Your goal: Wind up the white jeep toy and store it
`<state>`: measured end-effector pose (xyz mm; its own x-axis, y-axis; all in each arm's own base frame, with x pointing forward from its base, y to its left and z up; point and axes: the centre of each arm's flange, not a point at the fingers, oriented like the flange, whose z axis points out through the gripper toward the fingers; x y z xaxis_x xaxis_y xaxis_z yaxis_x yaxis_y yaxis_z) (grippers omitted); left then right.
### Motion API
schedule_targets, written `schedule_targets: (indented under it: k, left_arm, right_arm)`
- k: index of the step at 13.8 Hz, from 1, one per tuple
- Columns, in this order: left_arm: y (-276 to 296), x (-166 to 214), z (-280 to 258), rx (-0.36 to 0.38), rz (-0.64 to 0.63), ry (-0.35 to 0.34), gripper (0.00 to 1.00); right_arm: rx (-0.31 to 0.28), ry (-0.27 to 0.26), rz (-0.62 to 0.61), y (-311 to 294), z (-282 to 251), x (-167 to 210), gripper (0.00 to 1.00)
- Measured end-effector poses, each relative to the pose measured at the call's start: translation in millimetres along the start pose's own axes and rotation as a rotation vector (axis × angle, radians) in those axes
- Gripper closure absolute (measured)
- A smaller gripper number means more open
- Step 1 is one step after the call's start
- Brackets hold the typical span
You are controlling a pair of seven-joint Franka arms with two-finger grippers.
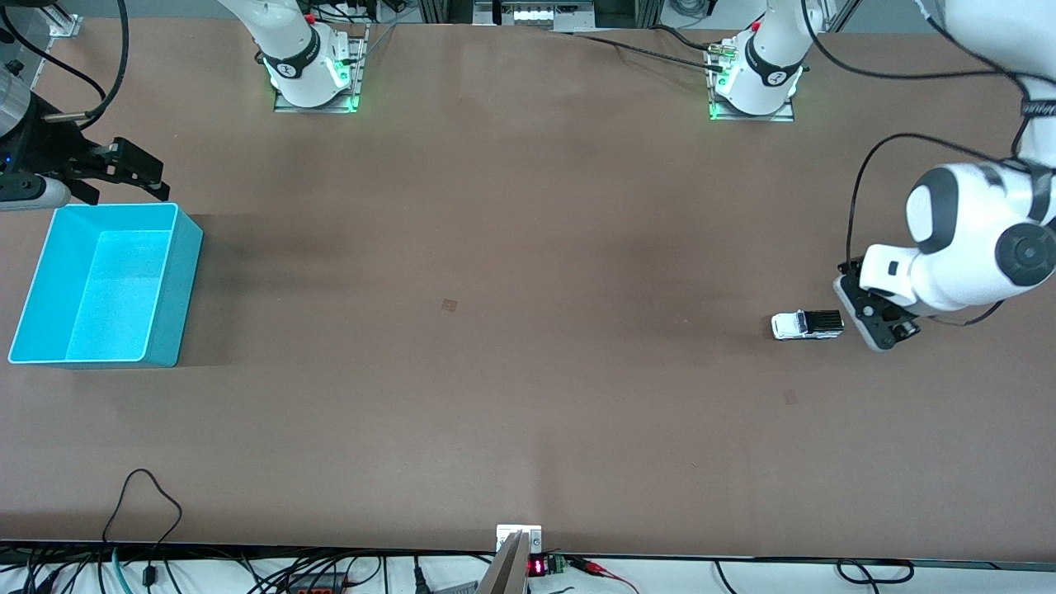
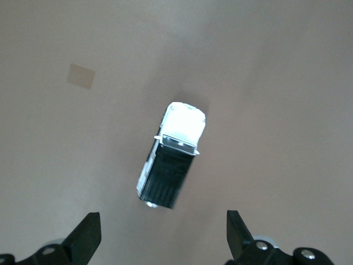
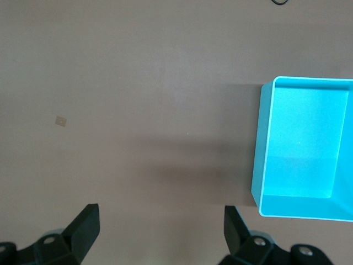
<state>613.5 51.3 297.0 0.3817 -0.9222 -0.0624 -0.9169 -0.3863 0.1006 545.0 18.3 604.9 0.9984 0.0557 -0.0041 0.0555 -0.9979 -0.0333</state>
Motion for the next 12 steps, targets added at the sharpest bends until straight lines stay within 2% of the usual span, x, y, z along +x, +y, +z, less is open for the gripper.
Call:
schedule_targets:
  k: [5, 7, 12]
  left_arm:
    - [-10.1, 6.0, 53.8, 0.03, 0.272, 0.005, 0.0]
    - [-2.1, 4.2, 74.7, 0.026, 0.314, 0.004, 0.0]
    - [13.6, 1.8, 101.9, 0.083, 0.349, 0.015, 0.0]
  right_arm:
    - [0.0, 0.0, 0.0, 0.0, 0.0, 0.0, 0.0]
    - [0.0, 0.0, 0.0, 0.0, 0.0, 0.0, 0.0]
    - [0.0, 0.0, 0.0, 0.0, 0.0, -0.1, 0.0]
